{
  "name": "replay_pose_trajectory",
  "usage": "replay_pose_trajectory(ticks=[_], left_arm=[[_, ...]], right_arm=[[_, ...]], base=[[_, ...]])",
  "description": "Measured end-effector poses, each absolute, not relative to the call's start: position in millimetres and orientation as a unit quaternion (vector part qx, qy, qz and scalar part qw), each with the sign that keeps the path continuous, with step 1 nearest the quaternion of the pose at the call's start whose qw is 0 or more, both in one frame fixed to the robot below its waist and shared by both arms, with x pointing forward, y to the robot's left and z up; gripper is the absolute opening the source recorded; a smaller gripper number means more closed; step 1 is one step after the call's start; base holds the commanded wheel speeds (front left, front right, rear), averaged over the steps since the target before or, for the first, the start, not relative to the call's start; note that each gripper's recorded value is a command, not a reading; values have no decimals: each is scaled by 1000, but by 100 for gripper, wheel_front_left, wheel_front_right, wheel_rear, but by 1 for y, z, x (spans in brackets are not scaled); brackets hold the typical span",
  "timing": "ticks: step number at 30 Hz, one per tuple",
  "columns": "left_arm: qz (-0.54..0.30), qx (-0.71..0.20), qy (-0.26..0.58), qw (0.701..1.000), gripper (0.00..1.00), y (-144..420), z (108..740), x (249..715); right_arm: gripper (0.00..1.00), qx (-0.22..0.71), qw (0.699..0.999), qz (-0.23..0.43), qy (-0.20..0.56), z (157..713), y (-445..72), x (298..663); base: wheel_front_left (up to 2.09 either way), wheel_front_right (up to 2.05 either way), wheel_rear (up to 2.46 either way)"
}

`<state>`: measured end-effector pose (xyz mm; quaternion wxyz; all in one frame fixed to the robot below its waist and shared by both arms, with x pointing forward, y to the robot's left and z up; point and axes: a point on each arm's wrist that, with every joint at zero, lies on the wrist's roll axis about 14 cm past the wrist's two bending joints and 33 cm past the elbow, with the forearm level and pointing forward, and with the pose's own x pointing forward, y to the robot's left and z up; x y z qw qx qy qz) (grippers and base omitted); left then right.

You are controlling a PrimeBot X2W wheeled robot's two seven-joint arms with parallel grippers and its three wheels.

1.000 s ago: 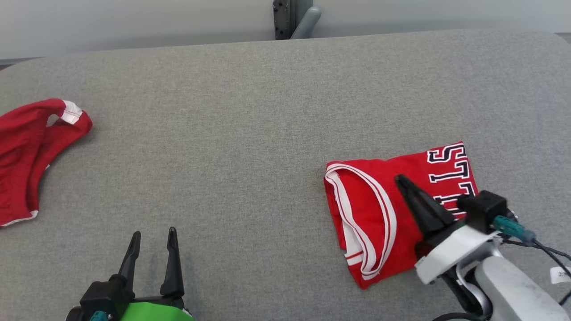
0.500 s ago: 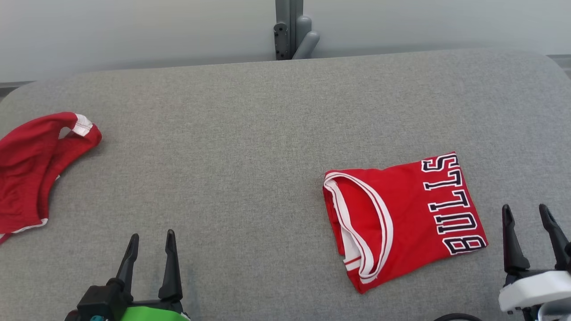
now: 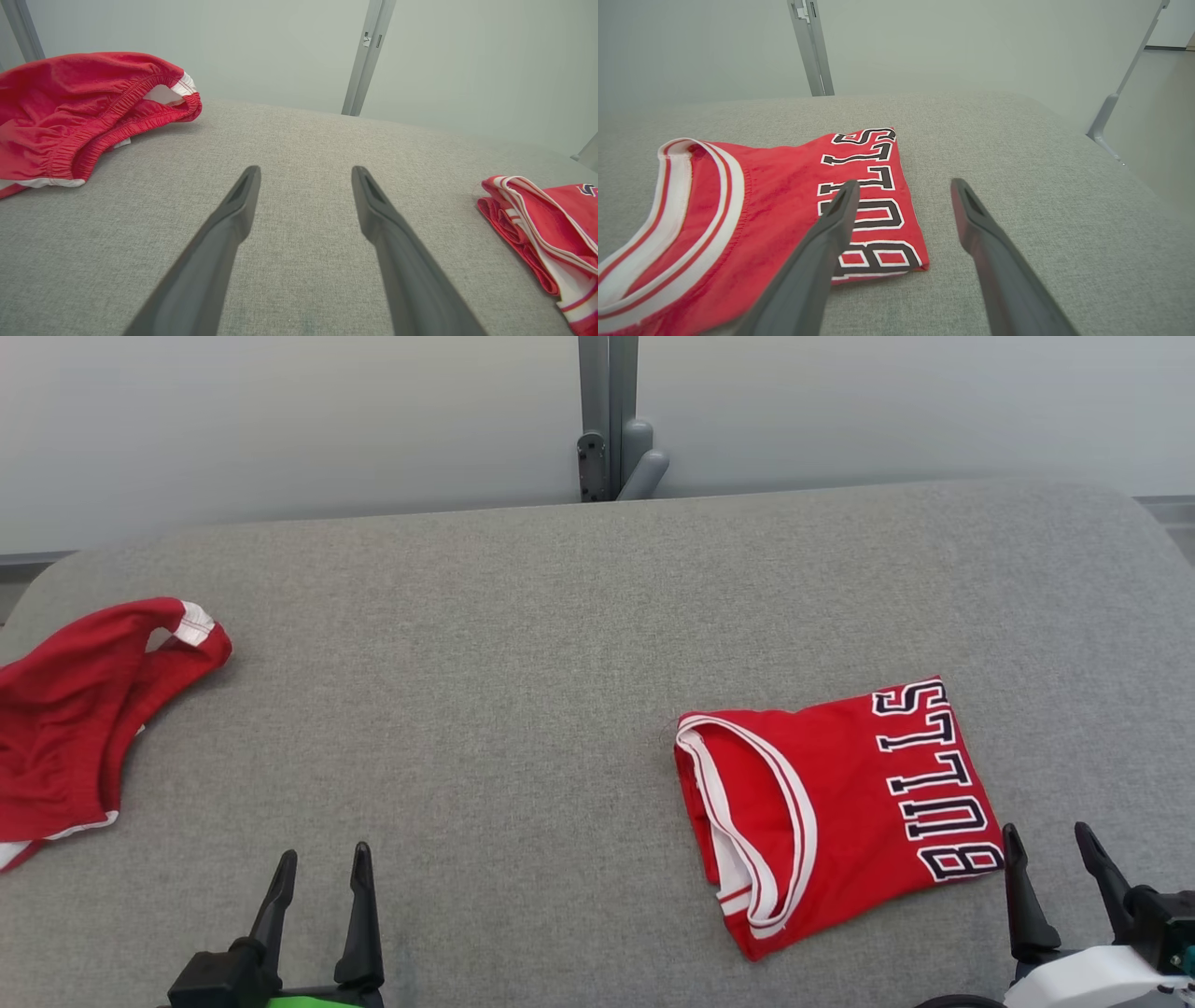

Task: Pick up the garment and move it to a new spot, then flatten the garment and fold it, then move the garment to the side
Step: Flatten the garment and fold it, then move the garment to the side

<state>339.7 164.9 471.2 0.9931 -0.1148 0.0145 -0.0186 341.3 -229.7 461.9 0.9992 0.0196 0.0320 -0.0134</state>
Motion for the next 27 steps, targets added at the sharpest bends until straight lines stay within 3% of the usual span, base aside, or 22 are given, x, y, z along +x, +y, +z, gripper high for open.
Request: replay_pose_trajectory(ticks=[7, 14, 19, 27], left_arm=[[-21, -118, 14, 993, 100, 163, 472, 341], [-31, -120, 30, 992, 100, 154, 463, 352], [-19, -118, 44, 992, 100, 159, 453, 351], [-7, -120, 46, 992, 100, 164, 452, 353]], right_arm=[[100, 50, 997, -9, 53, 451, -232, 349], [100, 35, 982, 31, 181, 445, -241, 408], [100, 48, 955, 75, 284, 415, -217, 414], [100, 41, 943, 83, 320, 399, -215, 428]], base=[[0, 0, 0], [0, 0, 0], [0, 0, 0], [0, 0, 0]])
